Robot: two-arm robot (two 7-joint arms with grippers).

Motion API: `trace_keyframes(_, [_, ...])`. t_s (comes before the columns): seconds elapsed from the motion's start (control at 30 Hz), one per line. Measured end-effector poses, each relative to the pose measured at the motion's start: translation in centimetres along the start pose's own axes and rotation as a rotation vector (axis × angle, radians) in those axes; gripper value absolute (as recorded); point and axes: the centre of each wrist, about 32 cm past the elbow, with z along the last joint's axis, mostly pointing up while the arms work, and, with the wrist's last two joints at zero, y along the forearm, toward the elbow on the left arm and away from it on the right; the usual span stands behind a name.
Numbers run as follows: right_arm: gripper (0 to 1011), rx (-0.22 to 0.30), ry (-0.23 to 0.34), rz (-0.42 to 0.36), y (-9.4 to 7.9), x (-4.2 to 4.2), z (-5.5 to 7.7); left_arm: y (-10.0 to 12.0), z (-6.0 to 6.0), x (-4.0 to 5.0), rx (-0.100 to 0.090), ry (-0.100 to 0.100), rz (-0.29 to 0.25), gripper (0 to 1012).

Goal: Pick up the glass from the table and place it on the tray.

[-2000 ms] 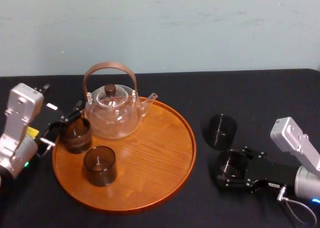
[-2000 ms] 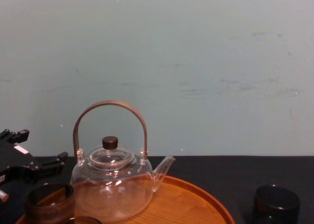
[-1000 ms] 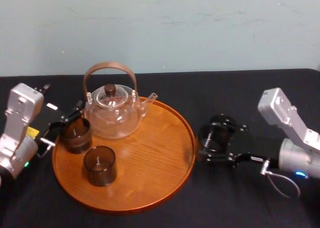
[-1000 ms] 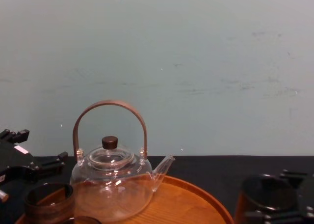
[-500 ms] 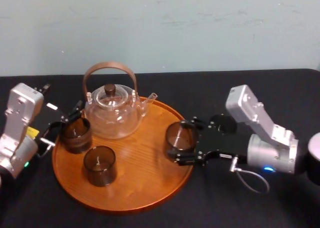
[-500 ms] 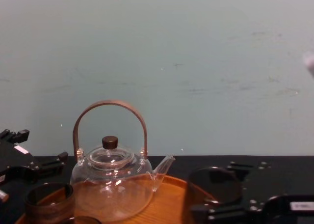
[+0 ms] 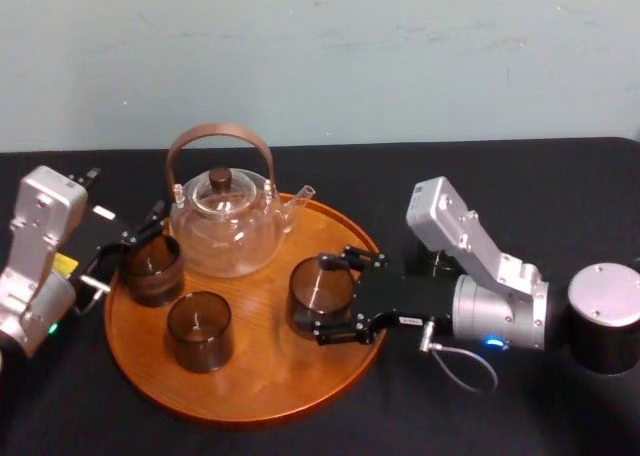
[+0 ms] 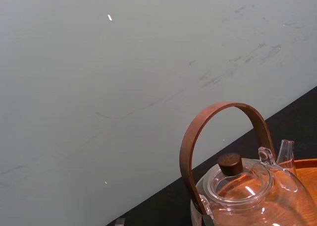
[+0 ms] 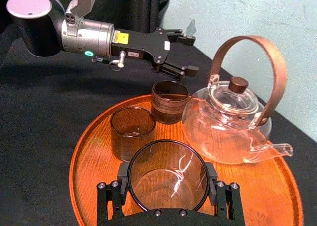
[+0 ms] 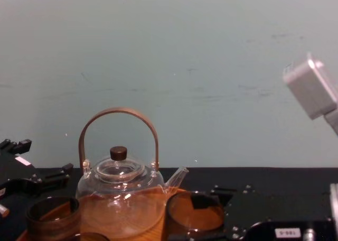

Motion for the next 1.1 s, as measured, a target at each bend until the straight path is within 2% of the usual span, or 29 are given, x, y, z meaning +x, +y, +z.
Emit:
trace_keyframes(0.7, [918, -0.019, 0.093, 0.011, 1.7, 0.13, -2.4, 0.0, 0.0, 0.0, 0.0, 0.0, 0.0, 1001])
trace_keyframes(1.1, [918, -0.028, 0.114, 0.017, 2.2, 0.03, -3.1, 0.0, 0.0, 0.0, 0.0, 0.0, 0.0, 1002])
